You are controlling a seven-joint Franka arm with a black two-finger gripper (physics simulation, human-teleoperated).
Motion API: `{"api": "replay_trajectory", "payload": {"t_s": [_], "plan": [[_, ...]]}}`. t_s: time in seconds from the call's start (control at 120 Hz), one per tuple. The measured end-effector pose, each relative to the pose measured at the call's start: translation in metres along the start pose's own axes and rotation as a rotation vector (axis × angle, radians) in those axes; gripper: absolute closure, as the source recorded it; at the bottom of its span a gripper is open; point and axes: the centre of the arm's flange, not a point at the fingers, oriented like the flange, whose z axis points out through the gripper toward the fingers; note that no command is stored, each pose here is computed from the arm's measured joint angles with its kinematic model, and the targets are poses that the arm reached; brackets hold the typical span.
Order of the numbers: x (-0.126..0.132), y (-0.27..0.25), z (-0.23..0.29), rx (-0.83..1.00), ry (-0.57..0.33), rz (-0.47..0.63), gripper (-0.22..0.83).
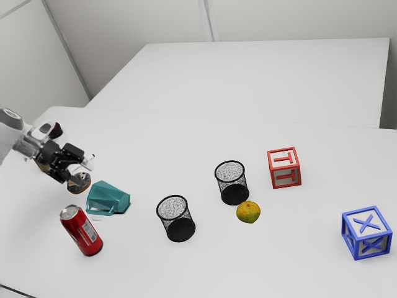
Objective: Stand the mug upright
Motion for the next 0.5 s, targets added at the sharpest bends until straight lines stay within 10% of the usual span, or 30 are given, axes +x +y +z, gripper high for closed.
{"api": "replay_trajectory", "payload": {"t_s": [0.5], "plan": [[0.008,-0.027,0.058,-0.208,0.031,0.152,0.02]]}}
